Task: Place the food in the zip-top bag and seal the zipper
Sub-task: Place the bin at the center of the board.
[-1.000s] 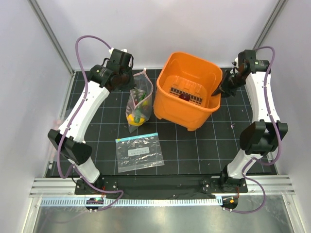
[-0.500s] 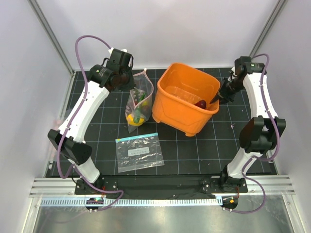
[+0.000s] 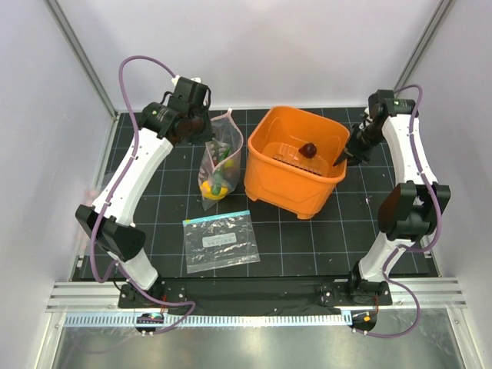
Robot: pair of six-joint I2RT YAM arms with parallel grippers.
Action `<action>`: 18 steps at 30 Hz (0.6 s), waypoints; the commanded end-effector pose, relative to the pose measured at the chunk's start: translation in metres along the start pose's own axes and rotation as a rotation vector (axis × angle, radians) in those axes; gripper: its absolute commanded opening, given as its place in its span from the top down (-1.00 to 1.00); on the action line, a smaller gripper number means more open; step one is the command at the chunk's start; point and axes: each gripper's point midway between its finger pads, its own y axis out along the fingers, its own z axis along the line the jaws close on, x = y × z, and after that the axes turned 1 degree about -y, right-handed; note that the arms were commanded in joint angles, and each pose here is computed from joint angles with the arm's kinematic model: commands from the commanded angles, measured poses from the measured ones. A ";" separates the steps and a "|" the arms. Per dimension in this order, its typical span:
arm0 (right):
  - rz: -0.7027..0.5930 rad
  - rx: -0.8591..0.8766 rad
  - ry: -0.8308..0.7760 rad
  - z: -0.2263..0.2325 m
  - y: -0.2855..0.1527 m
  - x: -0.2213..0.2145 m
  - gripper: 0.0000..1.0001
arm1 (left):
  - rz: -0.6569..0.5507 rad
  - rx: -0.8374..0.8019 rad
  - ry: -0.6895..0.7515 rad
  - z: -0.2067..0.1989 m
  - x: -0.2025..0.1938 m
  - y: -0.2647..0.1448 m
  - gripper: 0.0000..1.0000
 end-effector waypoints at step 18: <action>-0.377 -0.151 -0.336 -0.037 0.003 0.056 0.85 | -0.055 -0.039 0.005 -0.008 0.018 -0.008 0.96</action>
